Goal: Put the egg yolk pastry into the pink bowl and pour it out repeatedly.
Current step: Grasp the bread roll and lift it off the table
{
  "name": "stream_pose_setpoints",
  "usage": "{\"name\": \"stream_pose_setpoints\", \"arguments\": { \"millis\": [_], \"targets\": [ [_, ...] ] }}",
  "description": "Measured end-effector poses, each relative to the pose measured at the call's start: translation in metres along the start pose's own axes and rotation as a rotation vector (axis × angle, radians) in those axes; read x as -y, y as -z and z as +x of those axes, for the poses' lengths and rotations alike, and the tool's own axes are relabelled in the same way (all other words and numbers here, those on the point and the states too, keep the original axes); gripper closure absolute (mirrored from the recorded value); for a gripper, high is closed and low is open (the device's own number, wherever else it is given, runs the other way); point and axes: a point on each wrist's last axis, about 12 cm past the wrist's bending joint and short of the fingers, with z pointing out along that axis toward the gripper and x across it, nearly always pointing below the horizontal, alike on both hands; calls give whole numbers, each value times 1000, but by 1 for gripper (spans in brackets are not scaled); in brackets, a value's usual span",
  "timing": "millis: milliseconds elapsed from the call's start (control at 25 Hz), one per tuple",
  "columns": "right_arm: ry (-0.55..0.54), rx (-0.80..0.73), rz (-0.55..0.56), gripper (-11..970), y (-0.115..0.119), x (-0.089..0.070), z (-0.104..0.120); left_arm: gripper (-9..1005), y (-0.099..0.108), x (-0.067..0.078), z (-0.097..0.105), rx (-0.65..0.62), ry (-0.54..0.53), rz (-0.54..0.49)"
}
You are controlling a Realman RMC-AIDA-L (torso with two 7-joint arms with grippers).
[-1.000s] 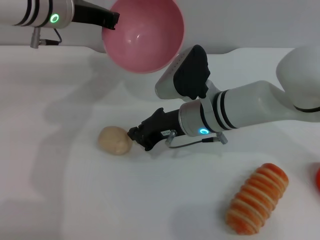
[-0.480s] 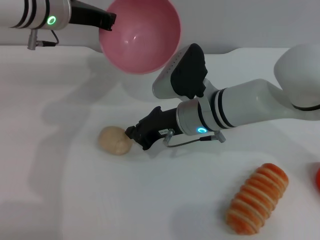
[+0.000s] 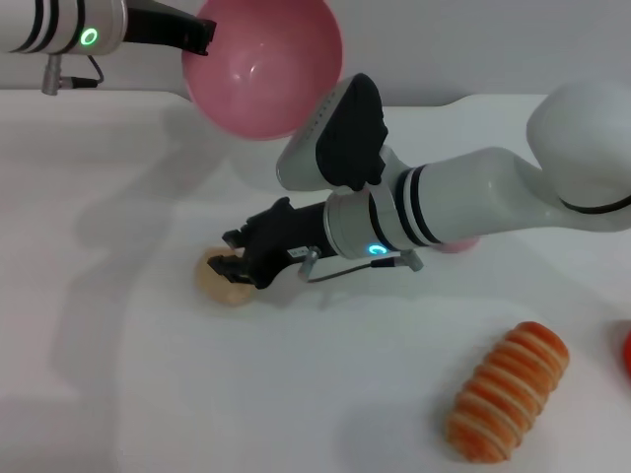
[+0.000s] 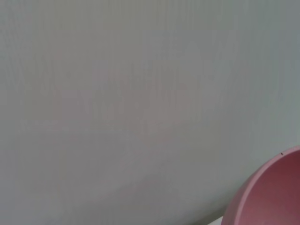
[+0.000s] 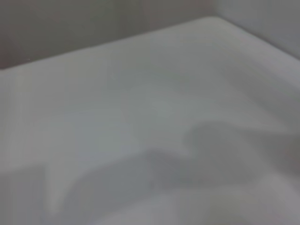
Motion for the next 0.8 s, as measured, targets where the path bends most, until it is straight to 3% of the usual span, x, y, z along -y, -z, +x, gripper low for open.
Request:
{"name": "stream_pose_setpoints", "arguments": {
  "millis": [320, 800],
  "targets": [
    [3, 51, -3, 413, 1, 0, -17, 914, 3, -2, 0, 9, 0, -8],
    [-41, 22, 15, 347, -1, 6, -22, 913, 8, -10, -1, -2, -2, -38]
  ]
}}
